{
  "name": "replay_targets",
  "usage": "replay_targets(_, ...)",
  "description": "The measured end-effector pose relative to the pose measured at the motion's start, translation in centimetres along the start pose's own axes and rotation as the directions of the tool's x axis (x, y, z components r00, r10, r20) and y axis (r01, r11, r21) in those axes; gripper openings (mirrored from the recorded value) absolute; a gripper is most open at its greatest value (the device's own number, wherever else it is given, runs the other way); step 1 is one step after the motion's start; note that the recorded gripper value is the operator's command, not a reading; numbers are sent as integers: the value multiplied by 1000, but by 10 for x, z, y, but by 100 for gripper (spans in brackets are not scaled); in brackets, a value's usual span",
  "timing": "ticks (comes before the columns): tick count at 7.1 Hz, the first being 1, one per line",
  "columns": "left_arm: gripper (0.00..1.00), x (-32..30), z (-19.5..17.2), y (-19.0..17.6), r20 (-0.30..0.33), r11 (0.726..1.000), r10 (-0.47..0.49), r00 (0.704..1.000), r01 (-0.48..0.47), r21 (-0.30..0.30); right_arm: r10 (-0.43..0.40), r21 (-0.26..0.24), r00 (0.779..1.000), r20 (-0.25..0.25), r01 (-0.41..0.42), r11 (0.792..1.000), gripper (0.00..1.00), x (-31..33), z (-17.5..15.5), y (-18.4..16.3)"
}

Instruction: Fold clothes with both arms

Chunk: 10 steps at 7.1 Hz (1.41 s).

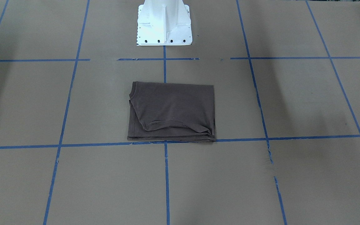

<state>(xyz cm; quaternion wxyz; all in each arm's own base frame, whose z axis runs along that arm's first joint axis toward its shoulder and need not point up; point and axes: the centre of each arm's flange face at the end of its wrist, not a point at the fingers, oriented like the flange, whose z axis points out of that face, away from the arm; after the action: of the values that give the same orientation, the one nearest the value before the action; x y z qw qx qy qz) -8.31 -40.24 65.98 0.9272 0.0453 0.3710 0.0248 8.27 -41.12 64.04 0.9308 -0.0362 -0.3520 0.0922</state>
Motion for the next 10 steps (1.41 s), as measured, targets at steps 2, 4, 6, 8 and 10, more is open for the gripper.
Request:
replay_targets(2,100,-2,-16,-8,33,1000,-12,999,12,9,-3,2,1000,2,3,1000,100,-2,-1,-1)
replay_targets(4,100,-1,-18,-11,42,1000,1,999,-2,24,-4,4,1000,3,4,1000,100,-2,-2,-2)
replay_targets(6,100,-2,-18,-11,46,999,17,999,-19,43,-2,5,1000,3,2,1000,100,-3,-2,-2)
replay_targets(8,100,-2,-18,-11,49,999,20,999,-23,46,1,4,1000,2,-1,1000,100,-2,-1,-2)
replay_targets(10,100,-2,-18,-11,49,999,21,999,-23,47,5,2,1000,2,-5,1000,100,-2,-1,-2)
